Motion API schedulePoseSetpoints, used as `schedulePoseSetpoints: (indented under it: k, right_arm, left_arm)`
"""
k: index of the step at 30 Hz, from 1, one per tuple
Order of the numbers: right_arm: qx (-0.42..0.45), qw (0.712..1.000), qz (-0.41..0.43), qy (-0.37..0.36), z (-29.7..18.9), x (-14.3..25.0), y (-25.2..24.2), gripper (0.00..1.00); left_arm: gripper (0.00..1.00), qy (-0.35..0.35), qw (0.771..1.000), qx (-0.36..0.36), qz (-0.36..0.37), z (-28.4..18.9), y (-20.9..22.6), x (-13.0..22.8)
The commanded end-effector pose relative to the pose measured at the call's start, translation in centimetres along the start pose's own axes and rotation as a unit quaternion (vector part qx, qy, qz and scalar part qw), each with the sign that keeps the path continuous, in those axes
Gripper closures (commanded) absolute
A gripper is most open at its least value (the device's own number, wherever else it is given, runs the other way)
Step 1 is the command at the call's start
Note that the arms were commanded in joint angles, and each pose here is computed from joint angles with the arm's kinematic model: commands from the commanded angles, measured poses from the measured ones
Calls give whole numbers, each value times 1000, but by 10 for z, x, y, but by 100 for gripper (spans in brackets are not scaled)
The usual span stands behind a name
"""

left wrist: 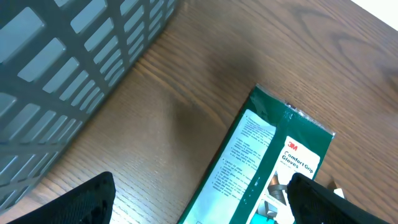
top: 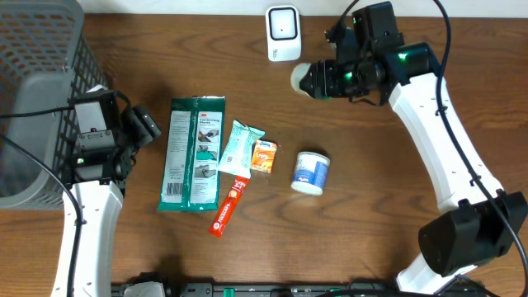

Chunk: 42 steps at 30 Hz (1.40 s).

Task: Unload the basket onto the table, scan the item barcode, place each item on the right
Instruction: 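Carry the jar to the white scanner and hold it there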

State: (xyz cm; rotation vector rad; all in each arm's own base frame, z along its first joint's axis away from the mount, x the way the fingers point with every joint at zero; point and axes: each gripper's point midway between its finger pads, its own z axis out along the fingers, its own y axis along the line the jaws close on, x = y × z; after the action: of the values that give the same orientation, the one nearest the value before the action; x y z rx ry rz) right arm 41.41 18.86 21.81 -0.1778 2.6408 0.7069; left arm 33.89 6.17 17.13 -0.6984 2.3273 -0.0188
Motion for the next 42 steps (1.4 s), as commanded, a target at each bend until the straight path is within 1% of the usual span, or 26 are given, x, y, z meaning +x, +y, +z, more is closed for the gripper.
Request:
schedulePoseSetpoints:
  k: [1,3,8,16,19,25,27,33,37,42]
  right_arm:
    - [-55,998,33,-10,-8,-8,24,98]
    - [-56,998,38,-14,-9,-10,24,99]
    - [-46,998,32,-30,-9,-17,22,99]
    - [-48,990,-11,-133,-12,-66,32,99]
    - [-59,985,-17,-161,-5,-83,37,99]
    - [-89,974,-35,-205,26,-112,46,99]
    - [-101,969,-58,-219,40,-121,47,99]
    - [-114,954,-82,-265,77,-147,37,99]
    - [-121,941,-88,-304,96,-165,21,99]
    - [-127,927,-99,-339,120,-176,4,99]
  left_arm:
    - [12,-19,1000,0,-6,-8,-1,-12]
    - [12,-19,1000,0,-6,-8,-1,-12]
    - [12,-19,1000,0,-6,-8,-1,-12]
    - [12,-19,1000,0,-6,-8,-1,-12]
    - [12,-19,1000,0,-6,-8,-1,-12]
    - [12,-19,1000,0,-6,-8,-1,-12]
    - [12,-19,1000,0,-6,-8,-1,-12]
    - [12,-19,1000,0,-6,-8,-1,-12]
    - [12,-19,1000,0,-6,-8,-1,-12]
    - [12,-19,1000,0,-6,-8,-1,-12]
